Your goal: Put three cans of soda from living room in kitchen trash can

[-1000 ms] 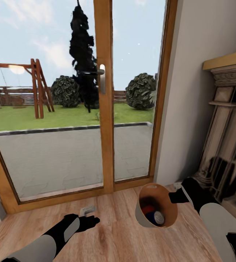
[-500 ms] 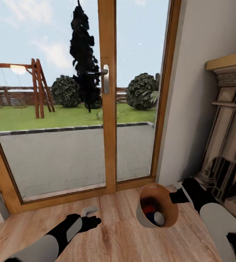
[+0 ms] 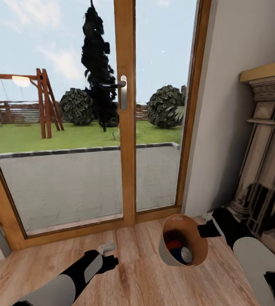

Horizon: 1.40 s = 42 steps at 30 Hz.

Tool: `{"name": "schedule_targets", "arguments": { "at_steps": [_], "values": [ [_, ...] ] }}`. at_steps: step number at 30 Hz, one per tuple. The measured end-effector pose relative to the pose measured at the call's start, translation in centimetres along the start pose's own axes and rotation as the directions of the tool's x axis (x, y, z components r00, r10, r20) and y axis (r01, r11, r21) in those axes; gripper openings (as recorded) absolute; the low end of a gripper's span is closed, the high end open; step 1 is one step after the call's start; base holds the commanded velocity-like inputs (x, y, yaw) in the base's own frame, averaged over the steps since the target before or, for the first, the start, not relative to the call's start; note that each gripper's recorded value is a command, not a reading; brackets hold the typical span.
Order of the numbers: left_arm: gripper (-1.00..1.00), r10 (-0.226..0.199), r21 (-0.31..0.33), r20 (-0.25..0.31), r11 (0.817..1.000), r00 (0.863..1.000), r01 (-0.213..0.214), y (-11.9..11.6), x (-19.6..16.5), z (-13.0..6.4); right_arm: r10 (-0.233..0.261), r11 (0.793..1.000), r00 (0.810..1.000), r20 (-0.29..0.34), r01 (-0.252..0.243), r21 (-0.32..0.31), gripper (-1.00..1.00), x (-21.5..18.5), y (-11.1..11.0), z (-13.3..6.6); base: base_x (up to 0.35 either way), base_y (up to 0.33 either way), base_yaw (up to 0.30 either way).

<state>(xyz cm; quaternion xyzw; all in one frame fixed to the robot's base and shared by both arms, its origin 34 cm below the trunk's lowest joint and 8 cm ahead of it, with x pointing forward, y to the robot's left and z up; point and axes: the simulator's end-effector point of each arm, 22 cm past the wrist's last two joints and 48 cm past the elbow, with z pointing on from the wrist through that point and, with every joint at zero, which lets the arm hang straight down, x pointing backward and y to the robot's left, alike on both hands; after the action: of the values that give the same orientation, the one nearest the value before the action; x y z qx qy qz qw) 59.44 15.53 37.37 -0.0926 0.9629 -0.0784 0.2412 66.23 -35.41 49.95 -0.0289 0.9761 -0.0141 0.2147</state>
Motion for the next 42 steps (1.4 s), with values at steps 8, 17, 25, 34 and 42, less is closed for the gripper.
{"name": "schedule_targets", "arguments": {
  "at_steps": [8, 17, 25, 34, 42],
  "values": [
    [1.00, -0.004, -0.020, -0.011, 1.000, 1.000, 0.003, 0.4, 0.3, 0.0, 0.000, 1.000, 1.000, -0.003, 0.000, -0.001, -1.00, 0.0, 0.2, 0.0, 0.000, 0.000, 0.000],
    [1.00, -0.001, -0.029, -0.013, 1.000, 1.000, 0.001, 0.6, 0.3, 0.0, 0.003, 1.000, 1.000, -0.001, -0.003, -0.002, -1.00, -0.1, 0.1, -0.1, 0.000, 0.000, 0.000],
    [1.00, 0.000, -0.052, -0.014, 0.999, 1.000, 0.000, 1.2, 0.4, 0.0, 0.003, 1.000, 1.000, 0.013, -0.003, -0.005, -1.00, -0.2, 0.1, 0.1, 0.000, 0.000, 0.000],
    [1.00, 0.000, -0.073, -0.013, 0.997, 1.000, -0.001, 1.7, 0.4, 0.0, 0.001, 1.000, 1.000, 0.008, -0.001, 0.003, -1.00, 0.3, -0.1, 0.4, 0.000, 0.000, 0.000],
    [1.00, 0.000, -0.075, -0.014, 0.997, 1.000, -0.001, 1.7, 0.6, 0.2, 0.000, 1.000, 1.000, -0.012, 0.000, 0.015, -1.00, 2.5, -0.7, 1.6, 0.000, 0.000, 0.000]
  ]
}}
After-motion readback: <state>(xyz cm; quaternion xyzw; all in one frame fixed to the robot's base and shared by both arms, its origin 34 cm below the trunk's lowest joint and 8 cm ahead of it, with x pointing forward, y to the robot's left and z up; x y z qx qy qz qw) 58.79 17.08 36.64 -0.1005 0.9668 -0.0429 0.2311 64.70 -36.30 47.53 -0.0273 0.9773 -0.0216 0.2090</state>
